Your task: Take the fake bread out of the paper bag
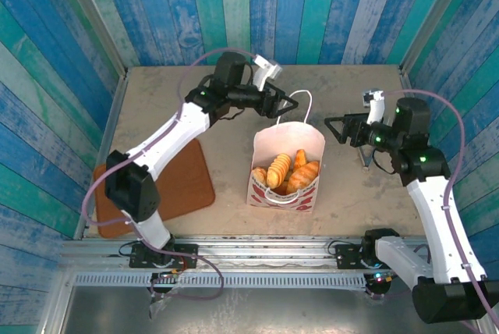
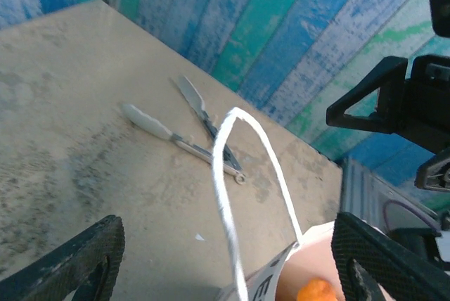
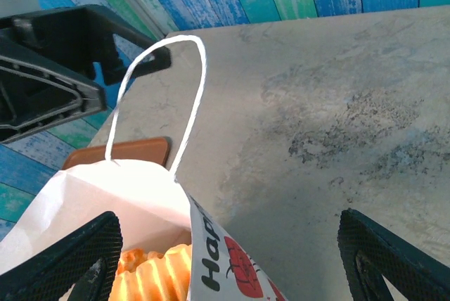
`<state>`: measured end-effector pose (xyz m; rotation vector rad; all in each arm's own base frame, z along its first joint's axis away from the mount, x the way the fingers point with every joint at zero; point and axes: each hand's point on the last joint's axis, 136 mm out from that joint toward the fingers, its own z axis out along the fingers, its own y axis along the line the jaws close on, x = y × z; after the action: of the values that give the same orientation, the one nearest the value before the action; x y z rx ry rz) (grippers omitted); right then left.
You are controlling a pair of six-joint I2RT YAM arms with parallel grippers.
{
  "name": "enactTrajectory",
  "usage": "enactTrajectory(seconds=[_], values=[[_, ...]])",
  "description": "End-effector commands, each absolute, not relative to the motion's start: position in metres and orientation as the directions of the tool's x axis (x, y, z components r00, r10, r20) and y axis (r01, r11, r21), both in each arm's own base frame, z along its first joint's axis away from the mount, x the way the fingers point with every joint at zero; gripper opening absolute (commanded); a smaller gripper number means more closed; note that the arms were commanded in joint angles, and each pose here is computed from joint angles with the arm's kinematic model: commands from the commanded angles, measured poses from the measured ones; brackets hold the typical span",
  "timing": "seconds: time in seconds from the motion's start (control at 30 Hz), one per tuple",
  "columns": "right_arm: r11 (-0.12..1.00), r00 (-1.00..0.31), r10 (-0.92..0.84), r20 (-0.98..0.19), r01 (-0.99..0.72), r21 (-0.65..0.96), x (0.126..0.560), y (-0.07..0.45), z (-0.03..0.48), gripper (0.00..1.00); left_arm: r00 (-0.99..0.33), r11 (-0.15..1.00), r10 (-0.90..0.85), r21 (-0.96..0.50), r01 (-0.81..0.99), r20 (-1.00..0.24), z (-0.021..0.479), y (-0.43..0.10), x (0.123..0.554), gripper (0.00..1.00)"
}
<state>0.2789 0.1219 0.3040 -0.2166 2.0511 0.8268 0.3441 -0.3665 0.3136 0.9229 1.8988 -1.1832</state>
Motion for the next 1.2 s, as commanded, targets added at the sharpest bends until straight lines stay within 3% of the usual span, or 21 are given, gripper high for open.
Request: enactTrajectory(seconds=[0.0, 0.1, 0.33, 0.57, 0.8, 0.97, 1.03, 1.07, 1.17], values=[[0.759, -0.616, 0.149, -0.773, -0.429, 0.489, 0.270, 0.123, 0.294, 0.83, -0.533, 0.253, 0.286, -0.474, 0.843, -0.796, 0.295, -0.384, 0.333, 0.77], [0.761, -0.625, 0.150, -0.766, -0.422, 0.493, 0.270, 0.122, 0.290, 0.83, -0.542, 0.272, 0.306, -0.474, 0.837, -0.783, 0.291, -0.392, 0.339, 0.65], [0.774, -0.630, 0.154, -0.761, -0.402, 0.489, 0.272, 0.119, 0.284, 0.82, -0.554, 0.352, 0.278, -0.454, 0.819, -0.785, 0.301, -0.395, 0.363, 0.20], [0.783, -0.636, 0.169, -0.753, -0.377, 0.494, 0.275, 0.117, 0.280, 0.82, -0.537, 0.482, 0.180, -0.402, 0.778, -0.824, 0.337, -0.377, 0.392, 0.09], [0.796, -0.638, 0.185, -0.748, -0.349, 0.495, 0.277, 0.113, 0.276, 0.81, -0.525, 0.500, 0.123, -0.405, 0.766, -0.842, 0.356, -0.357, 0.411, 0.00], [0.803, -0.631, 0.192, -0.751, -0.339, 0.490, 0.276, 0.111, 0.276, 0.81, -0.507, 0.450, 0.152, -0.398, 0.800, -0.848, 0.362, -0.360, 0.400, 0.00], [0.802, -0.630, 0.192, -0.752, -0.341, 0.490, 0.276, 0.111, 0.277, 0.82, -0.505, 0.426, 0.171, -0.399, 0.812, -0.846, 0.361, -0.360, 0.393, 0.37], [0.802, -0.631, 0.192, -0.751, -0.341, 0.491, 0.276, 0.111, 0.278, 0.81, -0.506, 0.412, 0.181, -0.402, 0.818, -0.844, 0.358, -0.361, 0.390, 0.50], [0.801, -0.630, 0.193, -0.753, -0.341, 0.491, 0.276, 0.111, 0.279, 0.82, -0.503, 0.347, 0.243, -0.410, 0.843, -0.829, 0.347, -0.366, 0.378, 0.65]])
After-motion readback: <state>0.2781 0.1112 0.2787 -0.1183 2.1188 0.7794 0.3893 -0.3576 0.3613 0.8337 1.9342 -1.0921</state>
